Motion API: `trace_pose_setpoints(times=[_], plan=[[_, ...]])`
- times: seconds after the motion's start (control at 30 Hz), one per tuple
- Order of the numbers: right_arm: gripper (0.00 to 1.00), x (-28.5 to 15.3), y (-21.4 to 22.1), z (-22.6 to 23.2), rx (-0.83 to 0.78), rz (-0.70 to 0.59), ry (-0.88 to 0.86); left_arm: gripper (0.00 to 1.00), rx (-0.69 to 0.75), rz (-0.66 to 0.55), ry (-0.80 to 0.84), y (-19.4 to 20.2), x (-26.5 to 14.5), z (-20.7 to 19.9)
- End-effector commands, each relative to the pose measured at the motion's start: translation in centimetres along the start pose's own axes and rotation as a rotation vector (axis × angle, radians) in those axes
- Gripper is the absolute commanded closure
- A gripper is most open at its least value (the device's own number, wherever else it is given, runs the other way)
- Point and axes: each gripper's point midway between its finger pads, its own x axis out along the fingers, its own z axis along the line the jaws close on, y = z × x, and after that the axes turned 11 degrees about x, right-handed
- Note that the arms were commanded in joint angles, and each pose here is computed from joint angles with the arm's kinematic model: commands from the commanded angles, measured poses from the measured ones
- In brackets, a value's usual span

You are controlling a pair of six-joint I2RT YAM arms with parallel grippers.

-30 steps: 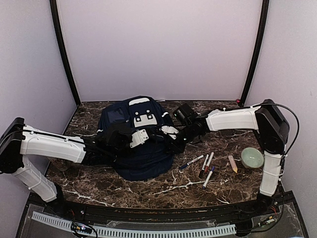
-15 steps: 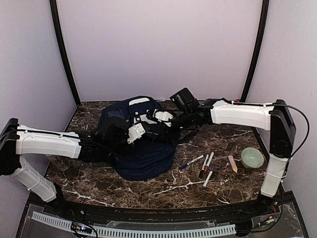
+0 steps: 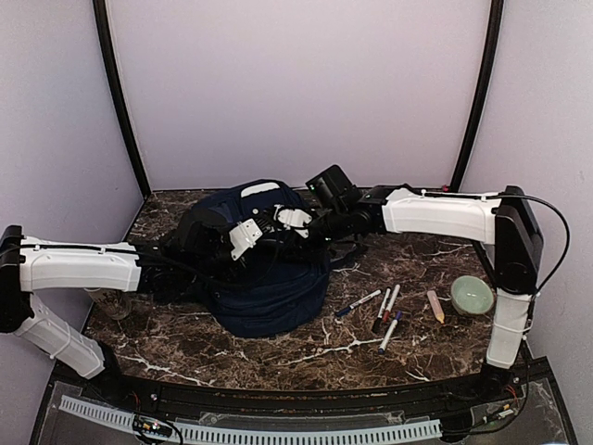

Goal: Pack the student bag
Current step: Open the second largest pocket of the student bag.

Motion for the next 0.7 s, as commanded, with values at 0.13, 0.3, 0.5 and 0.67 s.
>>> trace_pose_setpoints(times=[0.13,0.3,0.5,0.67], plan=[[0.94,0.2,-3.5,-2.7,0.053,-0.076,0.094,1.00,-0.090,-0.134,-0.048,-2.7,-2.2,2.8],[1.00,-1.8,-5.6,-2.4,0.040,-0.147,0.090,0.63,-0.060,-0.063,-0.021,-1.7,-0.5,1.6],[1.00,-2.9,-6.2,-2.2,0.038,-0.170,0.091,0.62,-0.055,-0.015,-0.007,-1.0,0.9,1.6],[1.00,-2.7,-6.2,-2.1,0.060,-0.177,0.075,0.71,-0.084,-0.039,-0.001,-1.7,1.2,2.4]])
